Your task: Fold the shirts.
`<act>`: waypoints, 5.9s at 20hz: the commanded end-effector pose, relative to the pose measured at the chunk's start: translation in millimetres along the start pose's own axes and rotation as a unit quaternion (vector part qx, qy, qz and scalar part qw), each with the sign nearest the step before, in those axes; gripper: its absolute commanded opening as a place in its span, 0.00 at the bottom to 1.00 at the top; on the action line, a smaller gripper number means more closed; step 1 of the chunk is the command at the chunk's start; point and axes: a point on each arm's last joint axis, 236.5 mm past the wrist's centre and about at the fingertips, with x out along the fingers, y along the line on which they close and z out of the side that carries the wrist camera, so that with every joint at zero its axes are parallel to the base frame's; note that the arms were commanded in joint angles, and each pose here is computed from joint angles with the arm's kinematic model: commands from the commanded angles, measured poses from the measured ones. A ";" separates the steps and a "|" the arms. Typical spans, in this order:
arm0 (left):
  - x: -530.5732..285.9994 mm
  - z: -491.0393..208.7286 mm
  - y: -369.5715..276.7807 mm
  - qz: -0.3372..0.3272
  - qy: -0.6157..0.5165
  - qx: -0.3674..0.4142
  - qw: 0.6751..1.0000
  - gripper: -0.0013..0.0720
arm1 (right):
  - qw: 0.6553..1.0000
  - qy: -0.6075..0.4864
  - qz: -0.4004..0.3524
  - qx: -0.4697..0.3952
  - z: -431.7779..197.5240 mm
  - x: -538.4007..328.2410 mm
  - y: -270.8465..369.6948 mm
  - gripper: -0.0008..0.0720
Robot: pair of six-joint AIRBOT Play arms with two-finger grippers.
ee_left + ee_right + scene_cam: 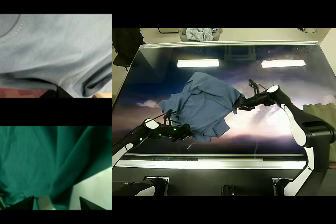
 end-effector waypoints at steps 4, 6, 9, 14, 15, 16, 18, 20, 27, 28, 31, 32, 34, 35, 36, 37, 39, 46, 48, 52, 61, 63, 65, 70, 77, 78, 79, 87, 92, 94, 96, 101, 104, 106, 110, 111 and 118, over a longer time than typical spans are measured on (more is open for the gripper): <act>-0.1 0.0 -0.4 0.000 0.000 0.001 1.000 0.06 | 0.999 0.047 -0.006 -0.022 -21.7 16.6 5.2 0.29; -1.3 2.2 0.0 -0.001 -0.003 0.005 1.000 0.06 | 0.999 0.043 -0.007 -0.008 -19.5 11.0 4.1 0.07; -18.6 20.0 -11.0 -0.014 -0.022 0.038 0.999 0.06 | 0.999 0.012 -0.011 -0.046 -2.6 -15.7 13.7 0.07; -164.9 101.2 -93.8 -0.041 -0.196 0.181 0.963 0.06 | 0.964 -0.169 -0.061 -0.197 71.7 -171.5 84.9 0.07; -216.3 113.8 -118.7 -0.044 -0.254 0.211 0.943 0.06 | 0.941 -0.231 -0.091 -0.232 88.6 -224.2 108.7 0.07; -280.0 120.7 -147.4 -0.050 -0.323 0.240 0.914 0.06 | 0.905 -0.308 -0.130 -0.263 102.5 -289.3 138.4 0.07; -411.8 108.7 -198.0 -0.058 -0.461 0.280 0.840 0.06 | 0.806 -0.450 -0.221 -0.313 100.7 -421.4 204.6 0.07; -524.1 69.4 -229.2 -0.058 -0.575 0.290 0.763 0.06 | 0.698 -0.543 -0.307 -0.353 58.3 -520.6 274.4 0.07; -628.3 -50.8 -275.0 -0.088 -0.692 0.297 0.652 0.06 | 0.549 -0.612 -0.434 -0.369 -85.2 -596.6 388.3 0.07; -629.6 -61.1 -277.7 -0.090 -0.695 0.302 0.646 0.06 | 0.539 -0.612 -0.443 -0.372 -96.8 -597.9 395.1 0.07; -628.0 -72.9 -279.5 -0.088 -0.695 0.308 0.643 0.06 | 0.552 -0.592 -0.477 -0.341 -120.7 -598.2 385.2 0.07; -622.7 -68.9 -277.3 -0.084 -0.687 0.307 0.653 0.06 | 0.573 -0.578 -0.482 -0.324 -122.1 -592.4 372.6 0.07; -609.0 -50.6 -269.5 -0.075 -0.664 0.302 0.680 0.06 | 0.629 -0.527 -0.486 -0.300 -114.7 -570.7 339.1 0.07; -599.8 -36.6 -263.4 -0.066 -0.648 0.300 0.697 0.06 | 0.656 -0.504 -0.484 -0.285 -108.7 -561.4 321.2 0.07; -588.1 -21.3 -256.0 -0.052 -0.629 0.303 0.714 0.06 | 0.680 -0.481 -0.482 -0.270 -101.5 -552.7 303.2 0.07; -571.4 1.2 -244.2 -0.040 -0.601 0.300 0.740 0.06 | 0.706 -0.453 -0.481 -0.253 -90.3 -543.4 279.5 0.07; -527.5 53.2 -214.8 -0.026 -0.535 0.283 0.796 0.06 | 0.761 -0.380 -0.483 -0.206 -64.8 -522.7 215.3 0.07; -264.7 220.8 -82.2 -0.016 -0.291 0.194 0.937 0.06 | 0.929 -0.187 -0.317 -0.035 38.8 -362.9 -29.4 0.07; -214.4 252.9 -60.0 -0.032 -0.269 0.149 0.951 0.06 | 0.945 -0.226 -0.236 0.003 76.4 -321.1 -64.0 0.07; -144.5 283.0 -51.5 -0.107 -0.238 0.078 0.962 0.06 | 0.944 -0.279 -0.169 0.055 115.7 -276.3 -106.1 0.07; -137.1 255.8 -49.3 -0.137 -0.143 0.060 0.978 0.78 | 0.956 -0.192 -0.217 -0.048 88.6 -271.8 -99.0 0.96; -150.9 226.4 -31.9 -0.130 -0.078 0.064 0.986 0.69 | 0.963 -0.104 -0.247 -0.036 30.8 -301.1 -105.6 0.92; -143.4 184.3 19.5 -0.034 0.008 0.064 0.997 0.60 | 0.963 0.019 -0.269 0.015 -42.7 -313.7 -119.4 0.83; -106.6 116.8 67.4 0.030 0.056 0.035 0.997 0.61 | 0.958 0.065 -0.275 0.055 -111.7 -293.2 -123.0 0.83; -51.3 87.9 62.5 -0.008 0.059 0.023 0.998 0.61 | 0.968 0.063 -0.231 0.071 -126.0 -267.3 -113.4 0.83; -48.6 91.7 61.8 -0.004 0.051 0.025 0.998 0.61 | 0.968 0.064 -0.231 0.070 -126.0 -267.2 -113.4 0.83; -46.5 95.7 61.7 -0.001 0.043 0.017 0.999 0.61 | 0.969 0.065 -0.232 0.064 -125.8 -267.3 -113.7 0.83; -32.5 103.5 47.4 0.008 0.022 0.029 0.999 0.06 | 0.963 0.046 -0.262 0.045 -115.6 -251.2 -132.7 0.86; -39.9 100.8 41.0 0.003 0.022 0.035 0.999 0.06 | 0.976 0.033 -0.201 0.078 -116.8 -201.3 -149.3 0.86; -44.3 101.3 37.6 0.002 0.017 0.044 0.999 0.06 | 0.976 0.044 -0.197 0.085 -122.3 -195.3 -156.3 0.85; -46.7 101.9 35.9 0.001 0.014 0.057 0.998 0.06 | 0.978 0.041 -0.182 0.091 -120.0 -187.1 -154.2 0.84; -49.9 103.6 32.1 -0.003 0.008 0.058 0.998 0.06 | 0.977 0.045 -0.191 0.086 -108.4 -164.0 -148.3 0.07; -80.0 119.4 16.3 -0.011 -0.012 0.080 0.997 0.06 | 0.978 0.037 -0.201 0.035 -90.4 -187.2 -130.5 0.07; -136.4 143.5 -16.4 0.000 -0.077 0.141 0.987 0.06 | 0.972 0.013 -0.231 -0.045 -61.5 -227.7 -100.5 0.07; -347.2 145.9 -159.2 -0.007 -0.333 0.291 0.897 0.06 | 0.867 -0.195 -0.377 -0.261 27.0 -396.5 67.0 0.07; -406.2 124.6 -195.9 -0.011 -0.403 0.327 0.855 0.06 | 0.807 -0.262 -0.428 -0.309 28.5 -451.8 131.0 0.07; -599.7 -56.8 -268.4 -0.001 -0.640 0.376 0.670 0.06 | 0.568 -0.458 -0.577 -0.367 -131.0 -592.8 355.4 0.06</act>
